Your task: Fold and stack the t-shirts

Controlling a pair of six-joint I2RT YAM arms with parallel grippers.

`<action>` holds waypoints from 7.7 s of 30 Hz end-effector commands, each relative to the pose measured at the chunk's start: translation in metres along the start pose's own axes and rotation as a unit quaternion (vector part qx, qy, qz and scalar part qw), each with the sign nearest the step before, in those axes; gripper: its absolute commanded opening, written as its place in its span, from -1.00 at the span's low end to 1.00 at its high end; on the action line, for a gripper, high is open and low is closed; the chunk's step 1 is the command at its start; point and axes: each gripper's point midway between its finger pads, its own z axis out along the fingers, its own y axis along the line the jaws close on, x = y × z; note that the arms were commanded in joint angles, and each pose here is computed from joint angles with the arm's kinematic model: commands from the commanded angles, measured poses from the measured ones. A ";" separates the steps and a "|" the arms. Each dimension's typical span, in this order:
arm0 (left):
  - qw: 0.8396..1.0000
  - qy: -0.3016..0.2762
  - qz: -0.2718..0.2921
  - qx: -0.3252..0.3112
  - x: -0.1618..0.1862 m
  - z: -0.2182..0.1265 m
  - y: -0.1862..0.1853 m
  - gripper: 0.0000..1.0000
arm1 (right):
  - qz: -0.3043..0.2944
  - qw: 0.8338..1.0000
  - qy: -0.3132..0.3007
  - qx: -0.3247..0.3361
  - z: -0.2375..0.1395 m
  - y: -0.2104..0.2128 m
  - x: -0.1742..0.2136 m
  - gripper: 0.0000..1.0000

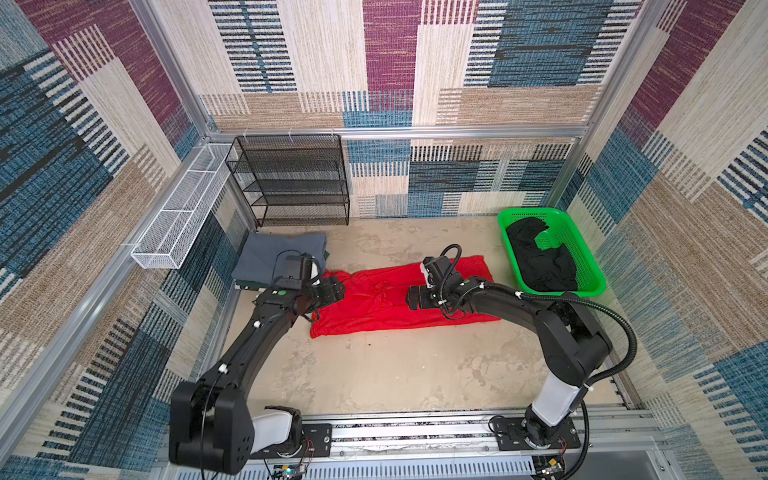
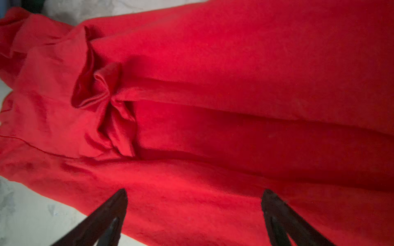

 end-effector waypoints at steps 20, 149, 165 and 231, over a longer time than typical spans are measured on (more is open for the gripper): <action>0.978 0.142 0.140 -0.057 0.008 0.138 -0.042 0.18 | 0.045 0.998 0.003 0.054 -0.007 -0.061 0.026 0.97; 0.976 0.111 0.162 -0.090 -0.067 0.246 -0.052 0.97 | 0.095 0.983 0.044 0.147 -0.017 -0.138 0.058 0.97; 0.978 0.079 0.192 0.025 -0.080 0.254 -0.136 0.97 | 0.183 0.978 0.037 0.095 -0.048 -0.127 0.116 0.97; 0.997 0.027 0.060 -0.041 -0.154 0.235 -0.016 -0.43 | 0.136 0.976 0.017 0.171 -0.040 -0.153 0.078 0.97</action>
